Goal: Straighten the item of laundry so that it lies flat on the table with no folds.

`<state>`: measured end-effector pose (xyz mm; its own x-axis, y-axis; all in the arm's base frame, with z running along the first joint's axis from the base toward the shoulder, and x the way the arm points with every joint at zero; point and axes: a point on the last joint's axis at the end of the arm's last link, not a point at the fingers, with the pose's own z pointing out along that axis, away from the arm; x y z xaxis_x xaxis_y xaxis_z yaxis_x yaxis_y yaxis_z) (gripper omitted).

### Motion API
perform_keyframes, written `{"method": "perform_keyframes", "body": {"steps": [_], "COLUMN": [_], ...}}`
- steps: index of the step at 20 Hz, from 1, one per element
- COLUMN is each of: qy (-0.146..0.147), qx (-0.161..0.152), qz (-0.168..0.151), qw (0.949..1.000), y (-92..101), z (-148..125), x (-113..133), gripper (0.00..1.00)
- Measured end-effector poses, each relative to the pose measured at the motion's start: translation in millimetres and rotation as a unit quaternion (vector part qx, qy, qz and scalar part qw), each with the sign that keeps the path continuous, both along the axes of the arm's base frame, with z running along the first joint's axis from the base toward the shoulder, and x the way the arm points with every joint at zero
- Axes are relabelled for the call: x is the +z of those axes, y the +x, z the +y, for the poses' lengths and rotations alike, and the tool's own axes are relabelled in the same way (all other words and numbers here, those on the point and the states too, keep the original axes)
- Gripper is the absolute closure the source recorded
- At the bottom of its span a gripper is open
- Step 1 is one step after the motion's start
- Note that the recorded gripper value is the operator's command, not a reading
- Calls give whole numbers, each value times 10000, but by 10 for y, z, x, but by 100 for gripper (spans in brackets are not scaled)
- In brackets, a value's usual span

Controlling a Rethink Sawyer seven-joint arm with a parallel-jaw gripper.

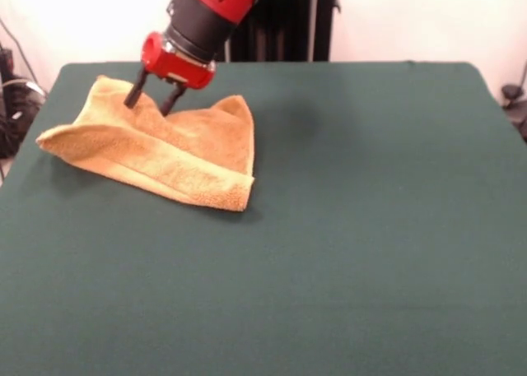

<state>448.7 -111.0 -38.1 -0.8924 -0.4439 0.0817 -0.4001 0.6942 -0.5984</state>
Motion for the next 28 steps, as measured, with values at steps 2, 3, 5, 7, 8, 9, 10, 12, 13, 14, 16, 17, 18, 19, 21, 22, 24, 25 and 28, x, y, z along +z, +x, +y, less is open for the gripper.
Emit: {"method": "perform_keyframes", "body": {"steps": [2,3,5,7,8,9,10,12,13,14,16,17,18,19,21,22,24,25,28], "qy": [7,27,105,224,361,489,554,756,872,1006,1166,1299,1342,1371,1434,1527,1581,1631,1809], "qx": [-56,-123,-277,-464,-686,-917,-1046,-1470,-1718,-2000,-2327,-2590,-2678,-2746,-2905,-3111,-3234,-3341,-3688], "qz": [-35,-79,-181,-276,-357,-415,-440,-512,-555,-629,-704,-735,-745,-750,-758,-768,-779,-794,-848], "qw": [10000,9999,9994,9983,9964,9937,9920,9849,9797,9726,9630,9543,9512,9488,9430,9349,9297,9249,9078], "y": [12,27,60,84,95,96,94,86,84,100,116,121,128,131,139,149,152,155,161], "z": [-46,-89,-169,-238,-308,-376,-412,-519,-569,-616,-660,-684,-693,-702,-722,-741,-756,-768,-817], "x": [25,48,84,92,83,63,52,4,-18,-15,10,16,17,17,21,25,30,33,37], "gripper": [0,0,0,0,0,0,0,0,0,0,0,0,0,0,0,0,0,0,0]}}
